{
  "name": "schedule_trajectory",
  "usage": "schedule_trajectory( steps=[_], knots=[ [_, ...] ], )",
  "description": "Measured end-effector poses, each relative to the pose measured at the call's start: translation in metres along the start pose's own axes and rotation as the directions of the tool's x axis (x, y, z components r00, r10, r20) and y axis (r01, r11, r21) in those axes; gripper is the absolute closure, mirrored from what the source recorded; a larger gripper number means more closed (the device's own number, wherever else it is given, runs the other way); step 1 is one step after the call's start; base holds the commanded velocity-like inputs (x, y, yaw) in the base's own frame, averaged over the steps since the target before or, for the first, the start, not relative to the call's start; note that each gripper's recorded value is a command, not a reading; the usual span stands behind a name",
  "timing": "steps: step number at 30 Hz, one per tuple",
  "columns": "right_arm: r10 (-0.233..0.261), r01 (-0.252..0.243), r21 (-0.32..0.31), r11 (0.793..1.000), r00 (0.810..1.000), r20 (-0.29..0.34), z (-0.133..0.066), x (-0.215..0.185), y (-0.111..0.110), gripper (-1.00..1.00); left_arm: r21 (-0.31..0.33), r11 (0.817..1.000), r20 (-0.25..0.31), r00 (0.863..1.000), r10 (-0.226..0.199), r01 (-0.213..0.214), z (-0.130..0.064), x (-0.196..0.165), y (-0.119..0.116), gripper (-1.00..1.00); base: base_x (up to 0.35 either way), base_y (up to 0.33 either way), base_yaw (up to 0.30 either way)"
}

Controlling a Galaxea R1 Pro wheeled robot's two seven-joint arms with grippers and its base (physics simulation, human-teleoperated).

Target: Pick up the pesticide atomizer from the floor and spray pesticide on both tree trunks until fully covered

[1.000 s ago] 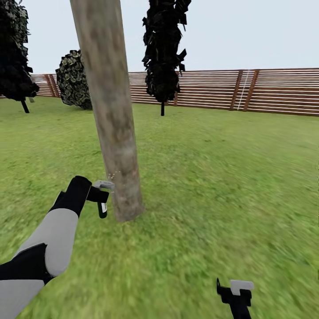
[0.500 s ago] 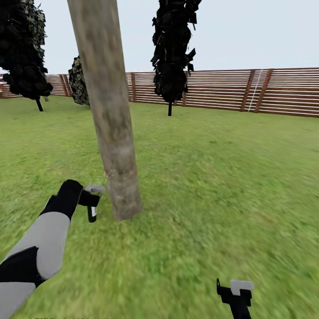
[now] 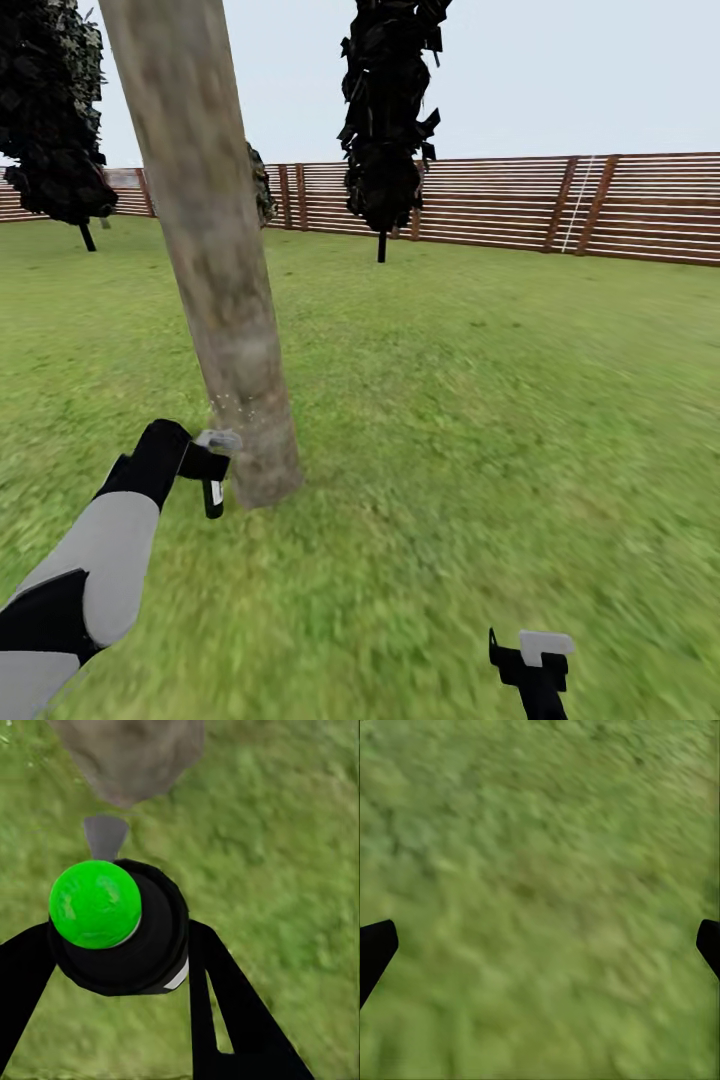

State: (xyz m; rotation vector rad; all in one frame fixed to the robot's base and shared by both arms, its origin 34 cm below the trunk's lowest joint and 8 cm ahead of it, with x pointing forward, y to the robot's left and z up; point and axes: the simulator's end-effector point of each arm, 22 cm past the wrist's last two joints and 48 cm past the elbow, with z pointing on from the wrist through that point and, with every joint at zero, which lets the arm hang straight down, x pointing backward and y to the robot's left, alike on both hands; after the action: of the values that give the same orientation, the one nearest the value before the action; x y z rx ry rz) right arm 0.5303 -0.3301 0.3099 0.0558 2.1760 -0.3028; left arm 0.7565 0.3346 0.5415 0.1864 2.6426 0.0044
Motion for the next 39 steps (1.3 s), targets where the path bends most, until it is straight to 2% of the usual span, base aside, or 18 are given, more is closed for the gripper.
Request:
schedule_trajectory(
  steps=[1,4,6,10,11,13,14,15,17,19,24,25,26,29,31,34,36,39],
  knots=[
    [-0.001,0.001,-0.001,1.000,1.000,0.000,0.000,0.000,0.000,-1.00,-0.076,0.997,-0.017,1.000,0.014,-0.015,-0.004,0.012,0.042,1.00,0.023,-0.017,0.000],
    [-0.001,0.001,-0.001,1.000,1.000,-0.001,0.000,0.000,0.000,-1.00,-0.094,0.995,-0.047,0.999,-0.016,0.011,-0.001,0.037,0.065,1.00,0.008,-0.006,0.000],
    [-0.001,0.001,0.000,1.000,1.000,-0.001,0.000,0.000,0.000,-1.00,-0.069,0.998,-0.086,0.996,-0.015,0.009,0.013,0.063,0.051,1.00,0.000,0.000,0.000],
    [-0.002,0.002,0.001,1.000,1.000,-0.002,0.000,0.001,-0.001,-1.00,0.010,1.000,-0.093,0.996,0.007,-0.006,0.028,0.066,-0.005,1.00,0.000,0.000,0.000],
    [-0.002,0.002,0.000,1.000,1.000,-0.002,0.000,0.001,-0.001,-1.00,0.011,1.000,-0.092,0.996,0.014,-0.013,0.029,0.066,-0.007,1.00,0.000,0.000,0.000],
    [-0.002,0.002,0.000,1.000,1.000,-0.002,0.000,0.001,-0.001,-1.00,0.006,1.000,-0.092,0.996,0.014,-0.014,0.028,0.066,-0.005,1.00,0.000,0.000,0.000],
    [-0.002,0.002,0.000,1.000,1.000,-0.002,0.000,0.001,-0.001,-1.00,-0.014,1.000,-0.093,0.996,0.015,-0.016,0.026,0.068,0.007,1.00,0.000,0.000,0.000],
    [-0.002,0.002,0.000,1.000,1.000,-0.002,0.000,0.001,-0.001,-1.00,-0.049,0.999,-0.096,0.995,0.003,-0.007,0.022,0.071,0.032,1.00,0.000,0.000,0.000],
    [-0.002,0.002,0.000,1.000,1.000,-0.003,0.000,0.002,-0.001,-1.00,-0.073,0.997,-0.099,0.995,-0.008,0.000,0.018,0.075,0.050,1.00,0.000,0.000,0.000],
    [-0.002,0.002,0.000,1.000,1.000,-0.004,-0.001,0.003,-0.001,-1.00,-0.068,0.998,-0.110,0.994,-0.015,0.007,0.020,0.082,0.049,1.00,0.000,0.000,0.000],
    [-0.002,0.002,0.000,1.000,1.000,-0.004,-0.002,0.004,-0.001,-1.00,0.044,0.999,-0.133,0.991,0.013,-0.007,0.042,0.095,-0.030,1.00,0.000,0.000,0.000],
    [-0.003,0.003,0.001,1.000,1.000,-0.005,-0.002,0.004,-0.002,-1.00,0.047,0.999,-0.134,0.991,0.021,-0.015,0.043,0.095,-0.035,1.00,0.000,0.000,0.000],
    [-0.004,0.004,0.001,1.000,1.000,-0.007,-0.002,0.005,-0.002,-1.00,0.036,0.999,-0.135,0.991,0.018,-0.013,0.043,0.097,-0.029,1.00,0.000,0.000,0.000],
    [-0.005,0.005,0.001,1.000,1.000,-0.010,-0.004,0.008,-0.002,-1.00,-0.045,0.998,-0.138,0.989,-0.053,0.047,0.038,0.110,0.023,1.00,0.000,0.000,0.000],
    [-0.005,0.005,0.001,1.000,1.000,-0.011,-0.004,0.009,-0.002,-1.00,-0.066,0.995,-0.141,0.987,-0.079,0.070,0.036,0.116,0.039,1.00,0.042,0.000,0.000],
    [-0.005,0.005,0.001,1.000,1.000,-0.011,-0.004,0.009,-0.003,-1.00,-0.061,0.995,-0.157,0.984,-0.084,0.076,0.040,0.130,0.033,1.00,0.254,0.000,0.000],
    [-0.005,0.005,0.001,1.000,1.000,-0.011,-0.004,0.009,-0.003,-1.00,-0.037,0.996,-0.169,0.982,-0.084,0.078,0.045,0.137,0.017,1.00,0.323,0.000,0.000],
    [-0.005,0.005,0.001,1.000,1.000,-0.011,-0.004,0.009,-0.003,-1.00,-0.026,0.997,-0.176,0.981,-0.080,0.076,0.048,0.140,0.009,1.00,0.333,0.000,0.000]
  ],
)
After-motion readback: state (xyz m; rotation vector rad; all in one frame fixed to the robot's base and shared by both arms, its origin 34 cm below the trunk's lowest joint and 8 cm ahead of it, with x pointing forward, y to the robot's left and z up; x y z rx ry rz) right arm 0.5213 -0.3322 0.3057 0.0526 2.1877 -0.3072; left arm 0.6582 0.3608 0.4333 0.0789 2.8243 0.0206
